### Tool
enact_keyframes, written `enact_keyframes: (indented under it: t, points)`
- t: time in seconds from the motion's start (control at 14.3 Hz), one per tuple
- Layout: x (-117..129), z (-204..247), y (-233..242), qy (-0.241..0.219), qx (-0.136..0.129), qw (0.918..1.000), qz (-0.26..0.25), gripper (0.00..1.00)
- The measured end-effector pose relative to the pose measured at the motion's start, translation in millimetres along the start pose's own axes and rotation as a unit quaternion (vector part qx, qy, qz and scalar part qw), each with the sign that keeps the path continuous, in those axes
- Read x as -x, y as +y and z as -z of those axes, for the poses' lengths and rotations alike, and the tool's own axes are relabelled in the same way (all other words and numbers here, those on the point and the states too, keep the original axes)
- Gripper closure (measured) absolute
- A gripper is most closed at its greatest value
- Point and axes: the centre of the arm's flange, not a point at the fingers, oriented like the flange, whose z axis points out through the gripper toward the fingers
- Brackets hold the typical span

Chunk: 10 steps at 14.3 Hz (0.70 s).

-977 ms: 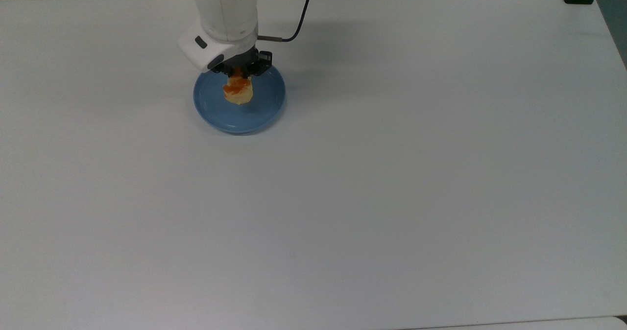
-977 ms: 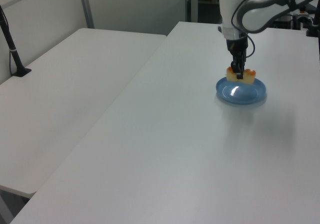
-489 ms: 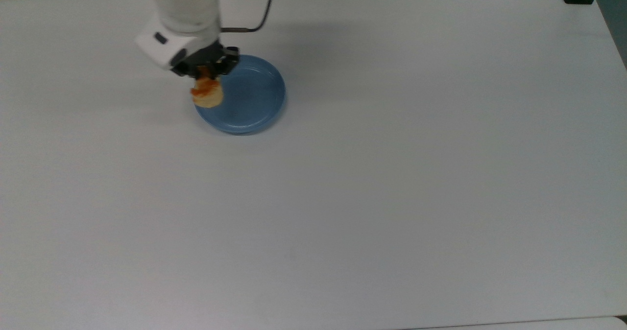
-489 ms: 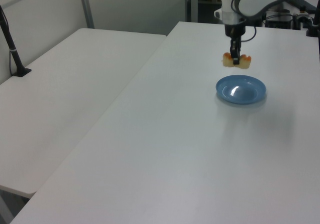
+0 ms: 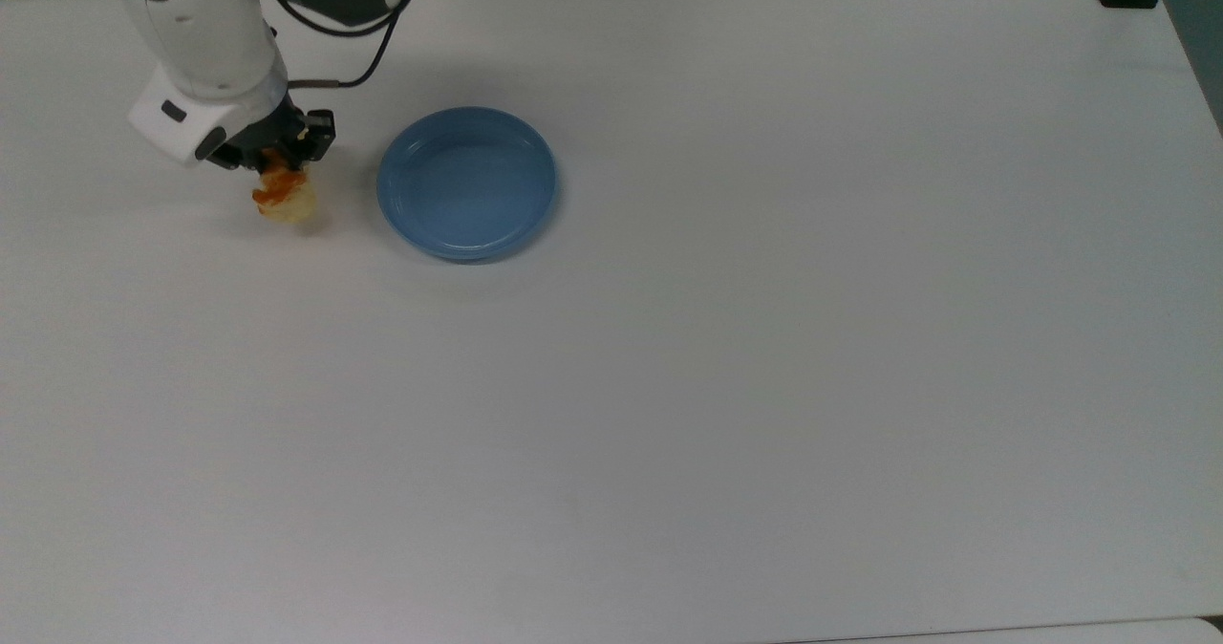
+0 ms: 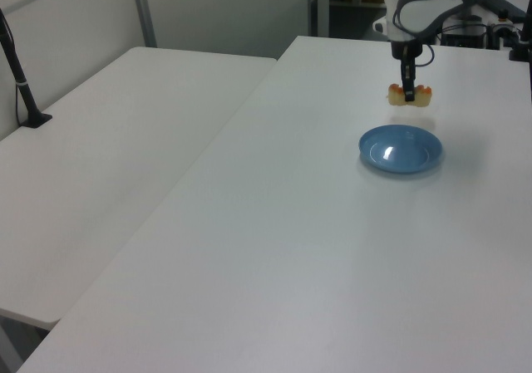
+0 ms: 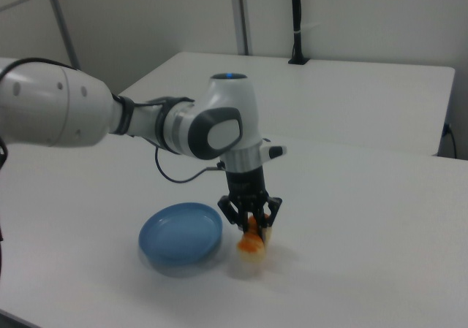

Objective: Put the bread on the table

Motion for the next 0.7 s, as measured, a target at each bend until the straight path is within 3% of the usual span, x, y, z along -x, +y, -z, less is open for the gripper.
enact_keyframes:
  t: [0.14,0.35,0.56,0.7]
  points:
    - [-6.4,-26.8,3.9,-0.010,0.009,0.9999,0.008,0.66]
    - [-8.8,-42.2,9.3,-0.013,0.011,0.9998,0.007,0.37]
    - [-20.1,-0.9,13.4,0.019,0.029,0.9993,-0.017,0.03]
    - [-39.3,44.0,-18.3,0.031,0.034,0.9977,-0.049,0.00]
